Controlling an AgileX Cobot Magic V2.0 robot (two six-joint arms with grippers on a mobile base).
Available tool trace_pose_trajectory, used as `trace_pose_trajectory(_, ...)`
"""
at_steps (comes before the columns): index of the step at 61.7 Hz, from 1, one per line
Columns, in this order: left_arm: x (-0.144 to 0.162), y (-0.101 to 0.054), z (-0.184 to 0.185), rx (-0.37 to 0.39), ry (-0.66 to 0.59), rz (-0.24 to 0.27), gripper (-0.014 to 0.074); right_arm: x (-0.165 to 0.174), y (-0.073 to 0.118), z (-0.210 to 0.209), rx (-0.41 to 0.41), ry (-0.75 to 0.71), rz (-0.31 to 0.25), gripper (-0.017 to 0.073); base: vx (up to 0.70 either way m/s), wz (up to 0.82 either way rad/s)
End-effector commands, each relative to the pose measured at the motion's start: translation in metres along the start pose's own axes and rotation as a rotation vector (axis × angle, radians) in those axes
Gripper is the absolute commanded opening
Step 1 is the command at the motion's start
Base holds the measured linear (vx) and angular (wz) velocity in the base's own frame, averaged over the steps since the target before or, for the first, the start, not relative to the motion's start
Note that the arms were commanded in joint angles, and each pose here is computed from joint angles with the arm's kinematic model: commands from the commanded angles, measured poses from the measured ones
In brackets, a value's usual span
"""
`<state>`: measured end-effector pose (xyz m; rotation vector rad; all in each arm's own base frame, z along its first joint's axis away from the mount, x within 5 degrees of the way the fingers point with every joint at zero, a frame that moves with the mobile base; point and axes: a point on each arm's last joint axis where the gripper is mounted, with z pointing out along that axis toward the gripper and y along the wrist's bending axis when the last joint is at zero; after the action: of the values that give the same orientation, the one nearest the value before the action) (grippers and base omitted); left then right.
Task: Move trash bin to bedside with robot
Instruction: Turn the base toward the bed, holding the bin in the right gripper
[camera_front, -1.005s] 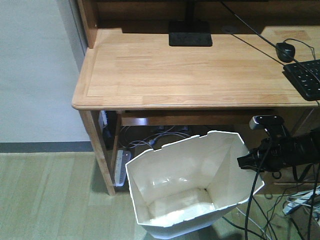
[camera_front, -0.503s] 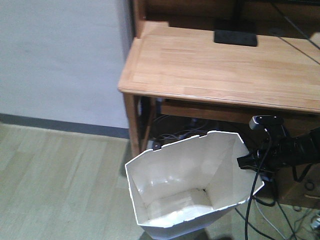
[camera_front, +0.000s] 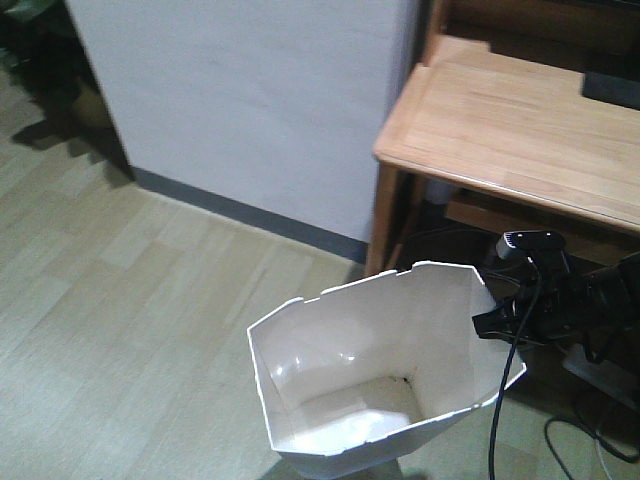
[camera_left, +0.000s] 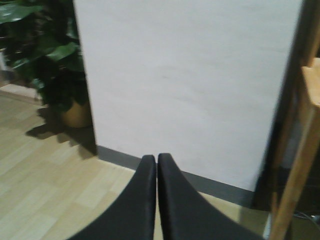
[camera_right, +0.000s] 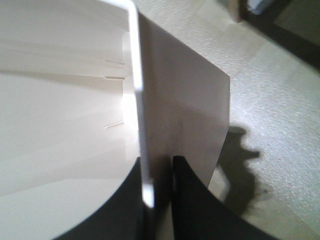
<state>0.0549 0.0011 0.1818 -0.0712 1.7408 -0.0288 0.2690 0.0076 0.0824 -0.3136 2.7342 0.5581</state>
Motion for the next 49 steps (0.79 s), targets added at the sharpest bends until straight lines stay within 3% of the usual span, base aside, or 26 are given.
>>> trace_pose_trajectory(1,0.0027,0.0001,0.0016,0.005,-0.051,-0.012,-0.0006,-0.0164,0.0167,-0.0161,-0.141,-0.094,0.047,-0.0003,-0.12,0.54)
trace_pose_trajectory(49,0.0027,0.0001,0.0016,0.005,-0.051,-0.012,-0.0006,-0.0164,0.0167,-0.0161,-0.141,-0.094,0.047,-0.0003,-0.02,0.43)
